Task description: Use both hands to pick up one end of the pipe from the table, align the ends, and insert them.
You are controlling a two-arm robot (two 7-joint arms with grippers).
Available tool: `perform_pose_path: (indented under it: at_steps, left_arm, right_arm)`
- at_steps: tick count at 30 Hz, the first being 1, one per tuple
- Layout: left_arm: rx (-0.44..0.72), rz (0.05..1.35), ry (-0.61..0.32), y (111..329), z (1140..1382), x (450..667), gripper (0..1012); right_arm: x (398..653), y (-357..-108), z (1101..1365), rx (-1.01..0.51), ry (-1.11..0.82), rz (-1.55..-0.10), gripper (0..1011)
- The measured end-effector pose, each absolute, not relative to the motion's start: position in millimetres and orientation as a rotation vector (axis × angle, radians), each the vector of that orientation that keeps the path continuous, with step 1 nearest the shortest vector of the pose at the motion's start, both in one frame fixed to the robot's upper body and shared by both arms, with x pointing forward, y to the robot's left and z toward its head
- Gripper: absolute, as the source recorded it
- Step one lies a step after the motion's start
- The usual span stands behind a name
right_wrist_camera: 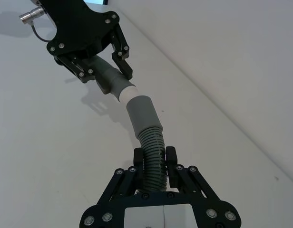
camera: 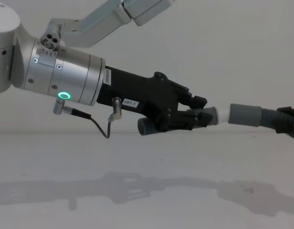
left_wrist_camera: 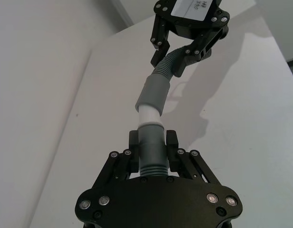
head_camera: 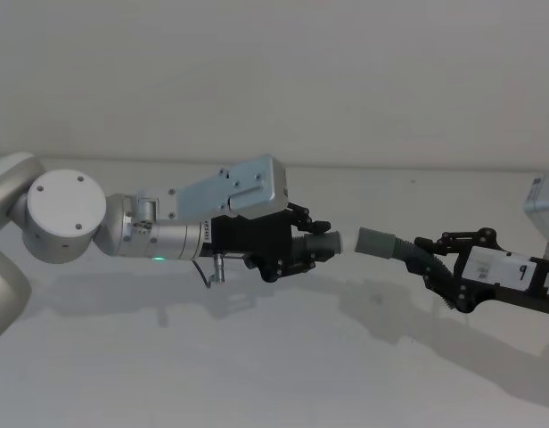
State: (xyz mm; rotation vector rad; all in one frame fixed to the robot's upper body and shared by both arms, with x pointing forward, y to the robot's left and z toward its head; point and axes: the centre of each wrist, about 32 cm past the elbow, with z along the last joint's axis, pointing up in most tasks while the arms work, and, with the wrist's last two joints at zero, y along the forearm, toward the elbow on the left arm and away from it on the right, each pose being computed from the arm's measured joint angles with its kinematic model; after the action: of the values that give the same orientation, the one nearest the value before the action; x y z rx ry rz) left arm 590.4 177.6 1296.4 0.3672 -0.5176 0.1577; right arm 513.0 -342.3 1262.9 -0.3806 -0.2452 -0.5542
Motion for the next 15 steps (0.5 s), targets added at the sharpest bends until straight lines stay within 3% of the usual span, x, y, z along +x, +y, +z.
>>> perform_pose_path:
  at_steps: [15]
  left_arm:
    - [0.374, 0.134, -0.52, 176.3, 1299.2, 590.6, 330]
  right_arm:
    - [512.4, -344.7, 1265.7, -0.376, -0.287, -0.519, 280]
